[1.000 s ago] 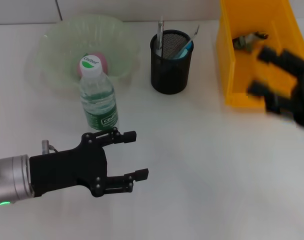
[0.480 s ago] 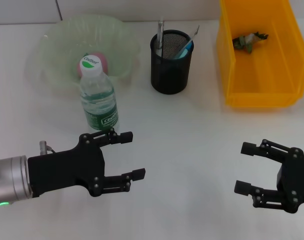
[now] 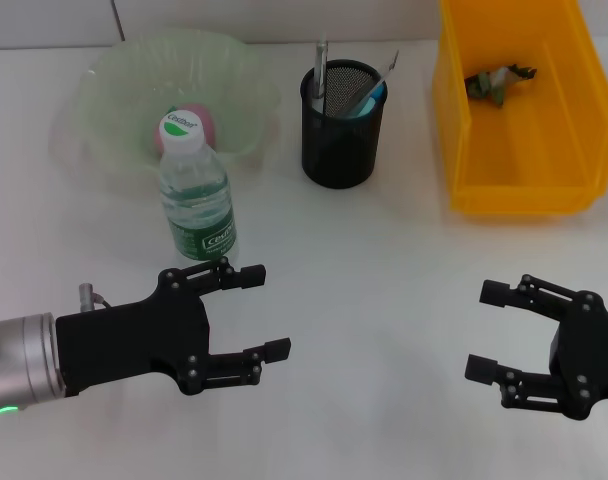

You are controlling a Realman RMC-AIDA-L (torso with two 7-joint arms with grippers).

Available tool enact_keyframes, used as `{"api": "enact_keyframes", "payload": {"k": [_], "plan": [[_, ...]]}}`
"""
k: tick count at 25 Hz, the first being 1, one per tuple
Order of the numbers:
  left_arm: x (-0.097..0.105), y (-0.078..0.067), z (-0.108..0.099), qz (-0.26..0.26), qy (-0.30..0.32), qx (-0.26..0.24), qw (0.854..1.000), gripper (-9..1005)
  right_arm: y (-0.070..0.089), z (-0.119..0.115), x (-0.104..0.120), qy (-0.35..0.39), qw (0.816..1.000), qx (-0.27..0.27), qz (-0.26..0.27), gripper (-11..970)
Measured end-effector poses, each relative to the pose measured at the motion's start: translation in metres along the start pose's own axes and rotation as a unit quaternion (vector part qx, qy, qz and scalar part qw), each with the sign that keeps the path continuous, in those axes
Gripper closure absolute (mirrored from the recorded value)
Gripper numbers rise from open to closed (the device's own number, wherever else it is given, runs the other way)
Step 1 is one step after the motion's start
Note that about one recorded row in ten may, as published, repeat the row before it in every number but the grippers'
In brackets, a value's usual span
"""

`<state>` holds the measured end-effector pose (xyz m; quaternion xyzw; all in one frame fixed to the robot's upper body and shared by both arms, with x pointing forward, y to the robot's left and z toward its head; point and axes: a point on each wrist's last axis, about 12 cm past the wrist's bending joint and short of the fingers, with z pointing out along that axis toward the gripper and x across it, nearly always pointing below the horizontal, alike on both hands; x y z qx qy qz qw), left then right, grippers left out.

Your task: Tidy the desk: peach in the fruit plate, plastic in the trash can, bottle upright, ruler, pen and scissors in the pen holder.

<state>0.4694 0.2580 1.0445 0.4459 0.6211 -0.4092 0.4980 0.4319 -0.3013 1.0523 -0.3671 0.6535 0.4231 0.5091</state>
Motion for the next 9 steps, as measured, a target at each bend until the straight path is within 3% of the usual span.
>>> {"api": "enact_keyframes", "payload": {"k": [9], "plan": [[0.0000, 0.0012, 0.0005, 0.001, 0.002, -0.003, 1.000, 185, -0.0021, 0.0043, 0.0003, -0.003, 1.000, 0.000, 0.004, 114]]}}
